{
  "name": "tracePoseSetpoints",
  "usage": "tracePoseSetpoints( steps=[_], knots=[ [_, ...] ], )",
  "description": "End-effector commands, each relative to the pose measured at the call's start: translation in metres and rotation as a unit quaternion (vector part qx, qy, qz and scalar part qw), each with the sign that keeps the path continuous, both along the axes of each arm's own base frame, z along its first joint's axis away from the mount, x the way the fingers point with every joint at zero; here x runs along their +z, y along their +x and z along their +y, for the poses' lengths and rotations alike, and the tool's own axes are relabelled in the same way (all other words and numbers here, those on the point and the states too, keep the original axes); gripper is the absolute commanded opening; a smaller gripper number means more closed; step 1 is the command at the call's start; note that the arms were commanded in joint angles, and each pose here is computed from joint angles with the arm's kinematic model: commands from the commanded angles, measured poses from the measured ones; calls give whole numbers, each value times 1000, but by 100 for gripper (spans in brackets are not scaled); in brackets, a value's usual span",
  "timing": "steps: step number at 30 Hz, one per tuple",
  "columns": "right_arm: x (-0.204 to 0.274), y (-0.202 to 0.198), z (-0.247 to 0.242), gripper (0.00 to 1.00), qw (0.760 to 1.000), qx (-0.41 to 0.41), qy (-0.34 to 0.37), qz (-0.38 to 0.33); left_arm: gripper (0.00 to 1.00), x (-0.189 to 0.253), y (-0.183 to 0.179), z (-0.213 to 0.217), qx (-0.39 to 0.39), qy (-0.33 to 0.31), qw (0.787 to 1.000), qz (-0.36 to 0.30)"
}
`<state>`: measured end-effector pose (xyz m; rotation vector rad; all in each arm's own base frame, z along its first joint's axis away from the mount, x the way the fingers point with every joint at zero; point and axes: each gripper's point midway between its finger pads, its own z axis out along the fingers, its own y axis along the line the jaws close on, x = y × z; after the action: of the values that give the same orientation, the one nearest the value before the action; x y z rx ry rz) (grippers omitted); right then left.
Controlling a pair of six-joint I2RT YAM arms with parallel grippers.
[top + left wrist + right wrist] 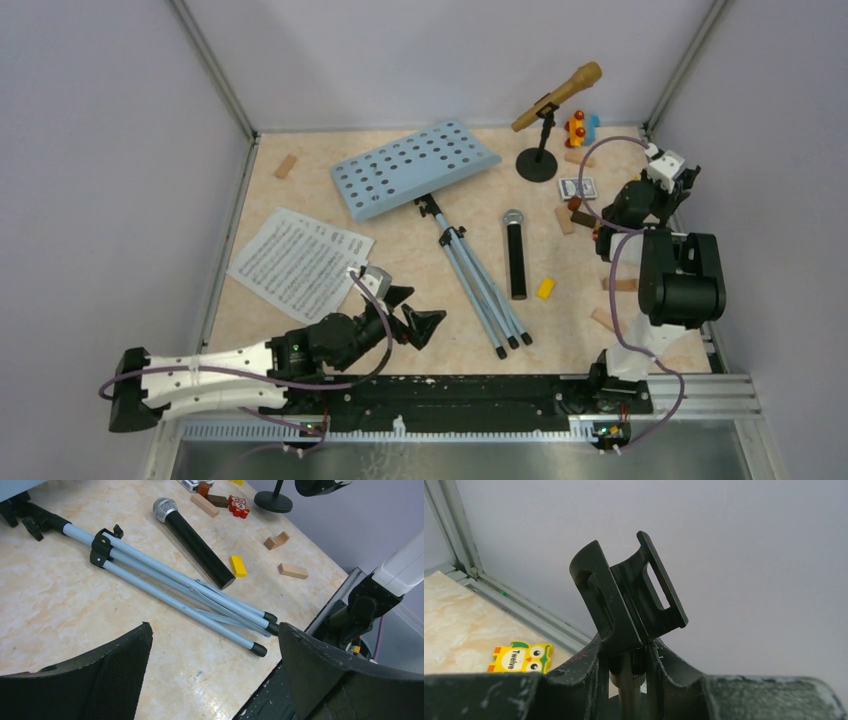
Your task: Pack up the instrument practice props
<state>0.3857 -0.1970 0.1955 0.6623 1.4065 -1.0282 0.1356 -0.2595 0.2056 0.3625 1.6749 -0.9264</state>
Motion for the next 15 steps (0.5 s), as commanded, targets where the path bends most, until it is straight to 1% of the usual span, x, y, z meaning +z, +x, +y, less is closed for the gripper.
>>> tracePoseSetpoints(
  steps=[1, 2, 4, 6, 8, 9, 12, 15],
  knots=[
    [35, 23, -3, 0, 996, 11, -17, -92, 99, 25, -1, -9, -12, -23, 999, -24],
    [33, 27, -3, 1, 995, 14, -17, -95, 99, 24, -1, -9, -12, -21, 999, -23],
    [31, 37, -1, 6, 995, 27, -16, -96, 99, 22, 0, -9, -11, -18, 1000, -23],
    [27, 44, 0, 21, 995, 36, -10, -93, 99, 21, 0, -8, -8, -17, 1000, -22],
    [22, 47, 2, 32, 995, 43, 2, -88, 99, 20, 1, -7, -6, -18, 1000, -22],
    [19, 47, 2, 37, 995, 44, 9, -86, 99, 20, 1, -7, -5, -19, 1000, -21],
    [11, 41, 4, 46, 995, 45, 36, -81, 99, 18, 1, -9, -7, -20, 1000, -18],
    [-2, 33, 9, 52, 994, 48, 77, -67, 99, 16, 0, -11, -10, -21, 1000, -12]
  ],
)
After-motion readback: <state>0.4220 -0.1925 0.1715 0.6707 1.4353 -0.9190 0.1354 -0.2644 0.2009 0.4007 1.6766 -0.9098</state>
